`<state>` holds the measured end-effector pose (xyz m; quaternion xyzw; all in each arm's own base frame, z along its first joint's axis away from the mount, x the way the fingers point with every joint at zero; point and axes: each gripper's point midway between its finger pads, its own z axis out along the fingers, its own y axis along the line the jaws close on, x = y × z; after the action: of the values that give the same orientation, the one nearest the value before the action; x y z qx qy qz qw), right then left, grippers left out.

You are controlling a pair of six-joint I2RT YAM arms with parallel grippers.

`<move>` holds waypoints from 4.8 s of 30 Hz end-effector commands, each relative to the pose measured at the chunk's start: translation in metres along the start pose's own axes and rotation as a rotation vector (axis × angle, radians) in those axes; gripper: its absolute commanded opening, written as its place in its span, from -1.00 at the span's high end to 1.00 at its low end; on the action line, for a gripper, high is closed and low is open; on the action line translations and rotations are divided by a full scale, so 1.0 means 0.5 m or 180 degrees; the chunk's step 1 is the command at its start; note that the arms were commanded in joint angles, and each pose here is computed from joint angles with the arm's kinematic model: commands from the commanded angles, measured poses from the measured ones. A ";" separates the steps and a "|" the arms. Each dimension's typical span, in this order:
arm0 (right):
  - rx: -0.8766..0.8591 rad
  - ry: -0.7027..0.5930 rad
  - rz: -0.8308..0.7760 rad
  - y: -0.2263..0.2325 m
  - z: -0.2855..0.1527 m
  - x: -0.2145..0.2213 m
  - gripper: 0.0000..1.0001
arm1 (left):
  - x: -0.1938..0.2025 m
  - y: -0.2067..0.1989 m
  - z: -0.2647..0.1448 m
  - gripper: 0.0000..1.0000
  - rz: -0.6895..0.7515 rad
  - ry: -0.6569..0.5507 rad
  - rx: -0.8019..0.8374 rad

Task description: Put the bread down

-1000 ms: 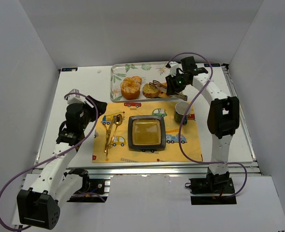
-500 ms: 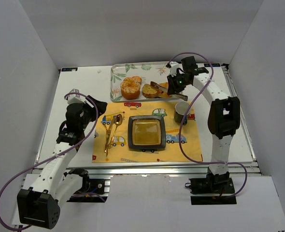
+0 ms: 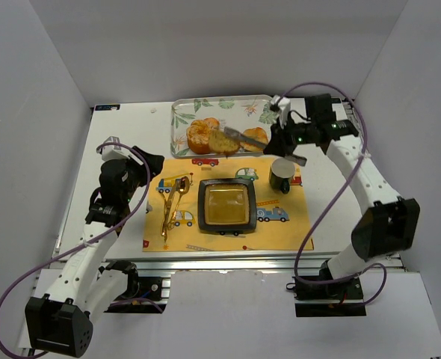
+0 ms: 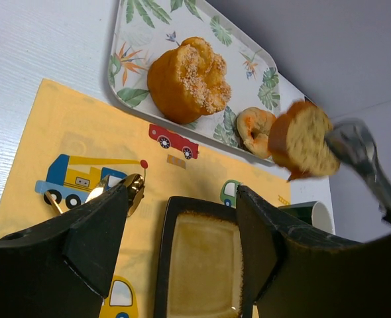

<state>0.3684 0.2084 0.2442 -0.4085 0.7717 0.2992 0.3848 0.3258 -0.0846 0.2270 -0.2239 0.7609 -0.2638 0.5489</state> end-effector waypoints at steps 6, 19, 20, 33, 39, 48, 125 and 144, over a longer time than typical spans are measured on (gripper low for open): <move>-0.0676 0.0459 -0.0290 0.153 -0.017 0.197 1.00 | -0.025 -0.025 -0.007 -0.50 -0.0028 -0.0125 0.0121; -0.0504 0.0390 -0.0488 0.139 0.006 0.183 0.10 | -0.030 -0.028 -0.012 -0.50 -0.0039 -0.0149 0.0138; -0.0492 0.0358 -0.0507 0.137 0.006 0.174 0.09 | -0.031 -0.029 -0.015 -0.50 -0.0049 -0.0166 0.0141; 0.0201 -0.0241 0.0818 -0.016 0.112 -0.016 0.29 | -0.031 -0.030 -0.015 -0.51 -0.0053 -0.0149 0.0145; 0.0144 -0.0396 0.1807 -0.065 0.195 -0.061 0.17 | -0.037 -0.032 -0.019 -0.50 -0.0074 -0.0161 0.0117; 0.0169 -0.0450 0.2025 -0.106 0.240 -0.068 0.01 | -0.041 -0.021 -0.028 -0.50 -0.0191 -0.0265 0.0059; -0.0803 0.0262 0.0815 0.157 -0.040 0.183 0.00 | -0.037 -0.037 -0.042 -0.51 -0.0144 -0.0264 0.0251; -0.0010 -0.0461 0.0459 0.021 -0.137 0.050 1.00 | -0.025 -0.062 -0.035 0.85 -0.0158 -0.0140 0.0465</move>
<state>0.2952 0.1653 0.2078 -0.3233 0.8011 0.3984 0.3082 0.3139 -0.0867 0.2532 -0.2330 0.7251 -0.3033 0.5726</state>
